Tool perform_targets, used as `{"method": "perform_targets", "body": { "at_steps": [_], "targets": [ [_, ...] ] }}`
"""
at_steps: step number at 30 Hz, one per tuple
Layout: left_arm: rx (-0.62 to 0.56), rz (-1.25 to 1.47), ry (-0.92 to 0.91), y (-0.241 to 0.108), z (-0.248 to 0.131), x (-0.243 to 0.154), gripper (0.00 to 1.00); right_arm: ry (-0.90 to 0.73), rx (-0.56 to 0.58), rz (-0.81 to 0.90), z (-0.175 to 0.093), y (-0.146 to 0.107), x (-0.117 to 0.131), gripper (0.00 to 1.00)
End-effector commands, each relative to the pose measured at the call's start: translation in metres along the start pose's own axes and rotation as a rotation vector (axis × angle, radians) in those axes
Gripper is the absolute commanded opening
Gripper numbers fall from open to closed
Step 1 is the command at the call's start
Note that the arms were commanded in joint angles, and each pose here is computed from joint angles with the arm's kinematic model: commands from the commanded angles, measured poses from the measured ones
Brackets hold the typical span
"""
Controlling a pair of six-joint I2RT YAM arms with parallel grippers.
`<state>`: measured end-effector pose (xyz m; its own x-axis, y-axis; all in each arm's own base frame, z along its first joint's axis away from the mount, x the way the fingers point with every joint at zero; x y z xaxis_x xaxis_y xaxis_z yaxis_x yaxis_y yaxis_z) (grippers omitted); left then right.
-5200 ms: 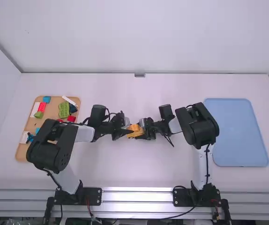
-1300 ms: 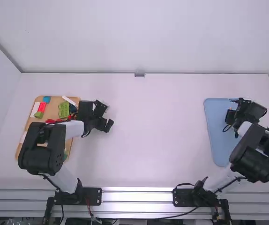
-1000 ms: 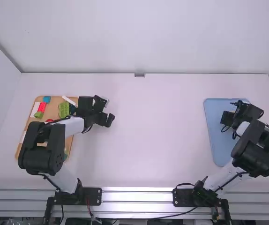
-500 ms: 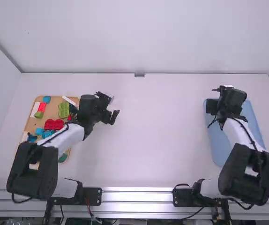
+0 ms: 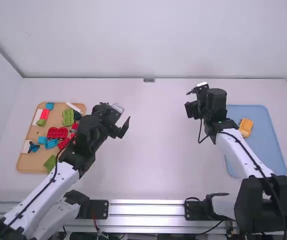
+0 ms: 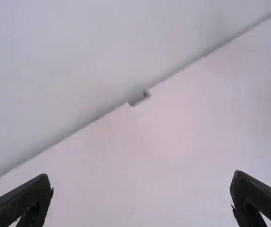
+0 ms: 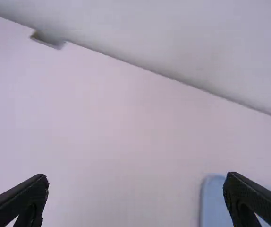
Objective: Assemble lego blocks to make yellow taxi
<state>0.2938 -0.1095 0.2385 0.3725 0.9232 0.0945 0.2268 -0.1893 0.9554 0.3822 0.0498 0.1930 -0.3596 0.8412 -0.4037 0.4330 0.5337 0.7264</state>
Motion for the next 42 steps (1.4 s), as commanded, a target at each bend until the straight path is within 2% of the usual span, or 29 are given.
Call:
{"method": "perform_targets", "body": {
  "at_steps": [1,7,13,16,23,31,42],
  "targets": [
    [-0.031,0.014,0.017,0.005,-0.014,0.002,0.99,-0.039,-0.027,-0.024,-0.011,0.014,0.004,0.99],
    [0.034,-0.066,0.054,-0.023,-0.023,0.015,0.93,-0.021,-0.014,0.066,-0.020,-0.007,-0.002,0.93],
    [0.130,-0.199,0.144,-0.068,-0.039,0.034,0.83,-0.041,-0.005,0.197,-0.034,-0.034,-0.014,0.84],
    [0.127,-0.268,0.196,-0.083,-0.047,0.044,0.78,-0.074,0.008,0.264,-0.042,-0.049,-0.021,0.80],
    [0.111,-0.409,0.343,-0.128,-0.068,0.068,0.62,-0.075,0.004,0.372,-0.059,-0.075,-0.003,0.66],
    [0.111,-0.409,0.343,-0.174,-0.073,0.057,0.44,-0.075,0.004,0.372,-0.074,-0.111,0.021,0.49],
    [-0.090,-0.374,0.343,-0.141,-0.083,0.059,0.22,-0.075,0.004,0.372,-0.083,-0.168,0.058,0.23]
  ]
}}
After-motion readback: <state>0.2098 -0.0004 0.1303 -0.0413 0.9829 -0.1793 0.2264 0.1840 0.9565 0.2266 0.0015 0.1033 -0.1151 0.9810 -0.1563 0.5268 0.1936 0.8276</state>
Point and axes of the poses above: each hand's point on the last joint's axis, 136 mm out from that joint toward the fingers, its own z axis out along the fingers, its own x axis along the line the jaws close on, y = z × x, the point moved 4 cm from there along -z, back along the fingers, and after that the axes turned 11 degrees about -z, right-handed, at the moved point
